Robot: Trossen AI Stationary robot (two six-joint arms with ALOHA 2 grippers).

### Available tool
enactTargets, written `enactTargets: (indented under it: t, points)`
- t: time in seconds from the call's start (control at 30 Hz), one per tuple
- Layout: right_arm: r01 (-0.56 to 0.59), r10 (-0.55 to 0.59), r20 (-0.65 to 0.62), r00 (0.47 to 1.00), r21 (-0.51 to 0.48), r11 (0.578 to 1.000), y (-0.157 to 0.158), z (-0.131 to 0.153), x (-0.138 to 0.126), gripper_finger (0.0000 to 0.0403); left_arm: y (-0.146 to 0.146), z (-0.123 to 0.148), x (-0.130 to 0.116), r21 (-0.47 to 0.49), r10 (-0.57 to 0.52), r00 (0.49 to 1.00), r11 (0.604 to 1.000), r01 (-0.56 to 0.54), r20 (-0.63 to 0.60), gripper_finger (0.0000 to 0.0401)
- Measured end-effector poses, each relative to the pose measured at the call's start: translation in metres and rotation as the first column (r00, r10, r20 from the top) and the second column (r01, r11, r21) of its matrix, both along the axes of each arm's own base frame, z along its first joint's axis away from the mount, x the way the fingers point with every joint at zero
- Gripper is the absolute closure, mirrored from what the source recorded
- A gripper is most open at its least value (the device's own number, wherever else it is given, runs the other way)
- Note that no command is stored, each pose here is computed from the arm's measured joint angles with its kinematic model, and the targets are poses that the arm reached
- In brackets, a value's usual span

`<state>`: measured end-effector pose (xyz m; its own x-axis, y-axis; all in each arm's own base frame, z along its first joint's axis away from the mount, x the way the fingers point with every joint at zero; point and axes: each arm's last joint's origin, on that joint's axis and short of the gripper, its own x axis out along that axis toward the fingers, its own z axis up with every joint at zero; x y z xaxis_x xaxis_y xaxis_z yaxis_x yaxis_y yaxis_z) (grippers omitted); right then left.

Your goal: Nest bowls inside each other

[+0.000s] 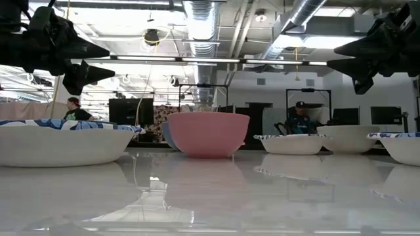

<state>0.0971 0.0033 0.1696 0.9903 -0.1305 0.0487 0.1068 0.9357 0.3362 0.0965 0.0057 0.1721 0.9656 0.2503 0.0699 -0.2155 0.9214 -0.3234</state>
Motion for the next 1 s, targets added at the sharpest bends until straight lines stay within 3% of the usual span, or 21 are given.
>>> enactTargets:
  t: [0.83, 0.9, 1.0]
  points:
    - [0.0, 0.0, 0.0, 1.0, 0.0, 1.0, 0.0, 0.0, 0.0, 0.0216, 0.0, 0.0001, 0.0, -0.003, -0.002, 1.0, 1.0, 0.002, 0.002, 0.012]
    - [0.0, 0.0, 0.0, 1.0, 0.0, 1.0, 0.0, 0.0, 0.0, 0.0216, 0.0, 0.0007, 0.0, -0.039, -0.005, 1.0, 0.999, 0.005, 0.018, 0.012]
    - [0.0, 0.0, 0.0, 1.0, 0.0, 1.0, 0.0, 0.0, 0.0, 0.0216, -0.0002, 0.0004, 0.0, -0.168, -0.015, 0.999, 0.986, 0.023, 0.048, 0.012]
